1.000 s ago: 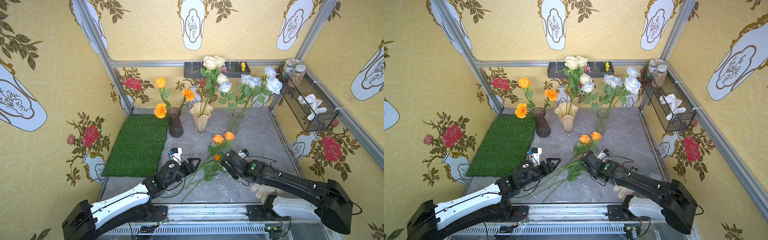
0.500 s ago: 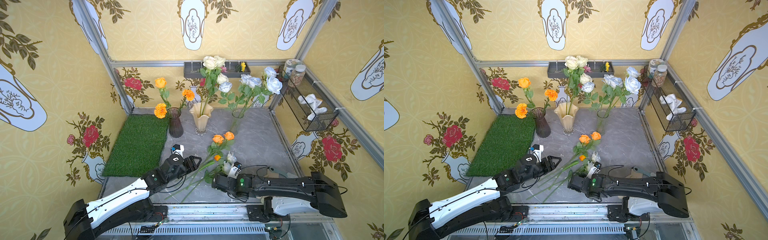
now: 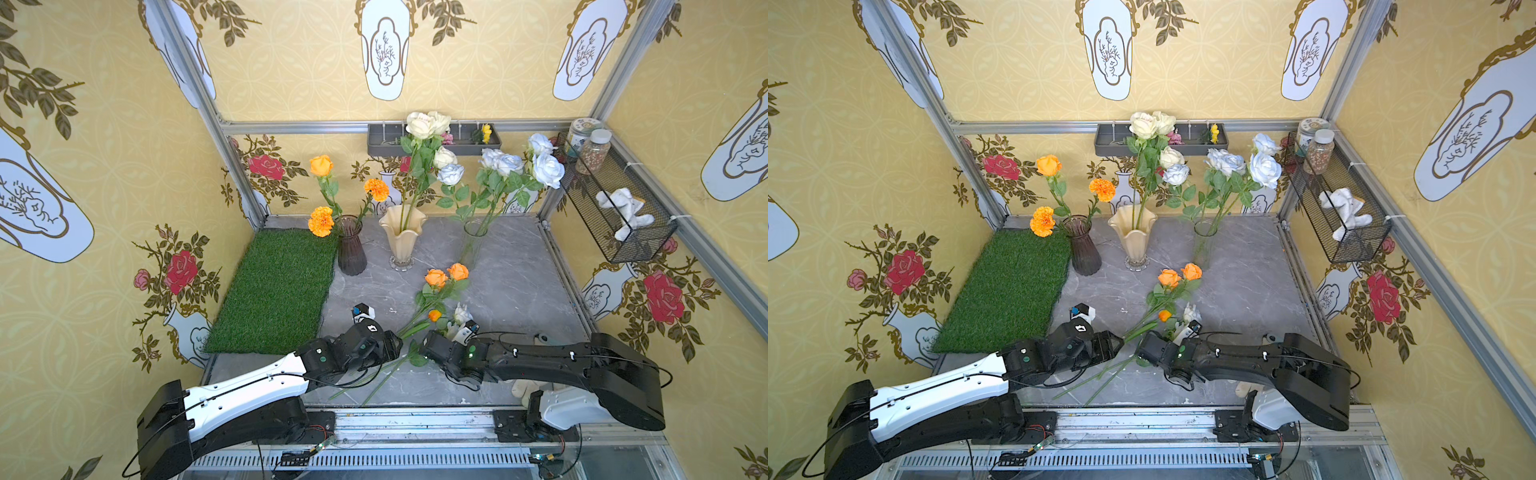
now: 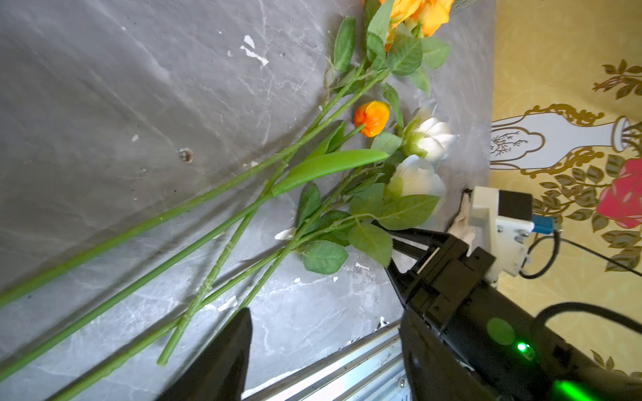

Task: Arrange the flowers in different vases according to their colors
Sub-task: Pick up the flower at the center of the board.

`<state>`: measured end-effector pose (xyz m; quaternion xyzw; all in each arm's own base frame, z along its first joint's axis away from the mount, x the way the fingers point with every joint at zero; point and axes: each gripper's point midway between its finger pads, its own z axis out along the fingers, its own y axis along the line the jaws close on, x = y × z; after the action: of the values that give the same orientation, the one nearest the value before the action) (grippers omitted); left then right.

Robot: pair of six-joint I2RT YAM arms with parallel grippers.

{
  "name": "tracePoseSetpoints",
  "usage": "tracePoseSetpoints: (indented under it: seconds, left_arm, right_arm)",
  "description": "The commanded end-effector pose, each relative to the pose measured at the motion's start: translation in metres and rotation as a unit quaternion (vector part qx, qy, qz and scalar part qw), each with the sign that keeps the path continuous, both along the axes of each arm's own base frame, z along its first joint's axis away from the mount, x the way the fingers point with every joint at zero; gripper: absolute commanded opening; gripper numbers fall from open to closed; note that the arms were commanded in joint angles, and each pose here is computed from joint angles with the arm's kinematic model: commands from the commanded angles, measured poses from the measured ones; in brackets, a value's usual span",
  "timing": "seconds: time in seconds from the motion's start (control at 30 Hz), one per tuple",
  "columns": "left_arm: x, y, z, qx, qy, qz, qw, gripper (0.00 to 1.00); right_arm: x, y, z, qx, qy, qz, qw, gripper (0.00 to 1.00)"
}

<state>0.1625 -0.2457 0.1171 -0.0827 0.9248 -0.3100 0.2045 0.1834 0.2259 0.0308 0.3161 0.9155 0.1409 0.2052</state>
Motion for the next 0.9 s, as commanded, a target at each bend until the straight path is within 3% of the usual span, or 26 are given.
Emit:
tracePoseSetpoints:
  seconds: [0.0,0.37,0.53,0.87]
  left_arm:
    - [0.001,0.001,-0.004,0.007,-0.007,-0.002,1.0,0.7]
    - [0.002,0.021,-0.001,-0.024,-0.027,0.029,0.999,0.72]
    - [0.003,0.023,-0.001,-0.032,-0.026,0.034,0.999,0.72]
    - [0.005,0.018,-0.002,-0.023,-0.022,0.026,0.999,0.72]
  right_arm:
    - [0.009,0.016,0.003,0.014,-0.006,0.015,1.0,0.37]
    - [0.016,0.012,-0.024,-0.003,0.02,-0.005,1.0,0.34]
    - [0.016,0.008,-0.029,-0.006,0.024,-0.012,1.0,0.14]
    - [0.032,0.005,0.017,-0.009,-0.029,-0.015,0.999,0.02]
